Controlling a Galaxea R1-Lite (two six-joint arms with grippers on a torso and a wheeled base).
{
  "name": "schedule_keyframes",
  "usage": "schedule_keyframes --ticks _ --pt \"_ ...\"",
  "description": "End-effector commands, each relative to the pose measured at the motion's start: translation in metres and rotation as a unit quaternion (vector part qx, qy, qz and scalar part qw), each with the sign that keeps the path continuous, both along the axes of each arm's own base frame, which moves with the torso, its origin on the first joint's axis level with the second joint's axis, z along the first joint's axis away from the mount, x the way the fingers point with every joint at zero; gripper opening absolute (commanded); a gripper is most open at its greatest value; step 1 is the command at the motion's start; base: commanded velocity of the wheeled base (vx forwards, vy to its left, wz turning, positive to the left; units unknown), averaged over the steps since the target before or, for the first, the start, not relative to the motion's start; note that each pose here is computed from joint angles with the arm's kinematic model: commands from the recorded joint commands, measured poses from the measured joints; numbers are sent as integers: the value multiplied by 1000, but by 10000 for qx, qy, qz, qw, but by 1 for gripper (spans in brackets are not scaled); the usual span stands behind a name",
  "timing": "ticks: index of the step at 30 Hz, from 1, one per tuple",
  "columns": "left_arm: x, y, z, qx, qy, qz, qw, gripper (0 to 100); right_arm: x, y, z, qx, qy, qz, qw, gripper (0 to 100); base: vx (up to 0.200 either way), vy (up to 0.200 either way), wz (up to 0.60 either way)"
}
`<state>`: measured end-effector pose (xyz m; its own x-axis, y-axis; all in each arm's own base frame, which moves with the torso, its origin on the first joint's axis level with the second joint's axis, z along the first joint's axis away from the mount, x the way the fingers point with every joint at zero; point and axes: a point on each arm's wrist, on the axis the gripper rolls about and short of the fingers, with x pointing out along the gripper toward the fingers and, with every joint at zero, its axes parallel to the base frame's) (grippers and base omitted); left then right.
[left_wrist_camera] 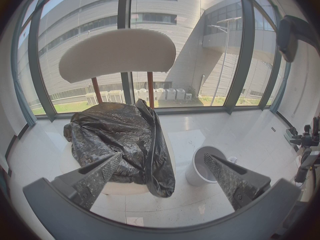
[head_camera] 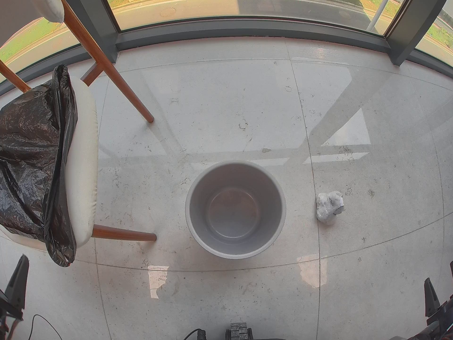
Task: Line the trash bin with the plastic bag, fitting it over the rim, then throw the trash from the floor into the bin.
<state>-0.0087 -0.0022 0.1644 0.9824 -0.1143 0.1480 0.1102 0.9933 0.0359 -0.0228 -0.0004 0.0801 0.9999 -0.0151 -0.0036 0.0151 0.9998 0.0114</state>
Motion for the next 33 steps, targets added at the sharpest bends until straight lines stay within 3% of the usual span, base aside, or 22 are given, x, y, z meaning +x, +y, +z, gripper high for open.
schedule_keyframes --ticks 1,8,12,16,32,33 --pt "78 -1 61 111 971 -97 9952 100 0 0 -5 4 13 6 10000 100 0 0 0" --pt "135 -2 79 326 1310 -82 9908 100 0 0 -5 12 12 6 10000 100 0 0 0" --pt "164 -2 75 335 1479 13 9884 100 0 0 -5 12 12 6 10000 100 0 0 0" --pt "193 0 71 319 1374 277 9896 100 0 0 -5 19 12 6 10000 100 0 0 0" --pt "237 1 74 351 1468 473 9874 100 0 0 -5 19 12 6 10000 100 0 0 0" --pt "237 1 73 352 1483 472 9872 0 0 0 -5 27 12 6 10000 100 0 0 0"
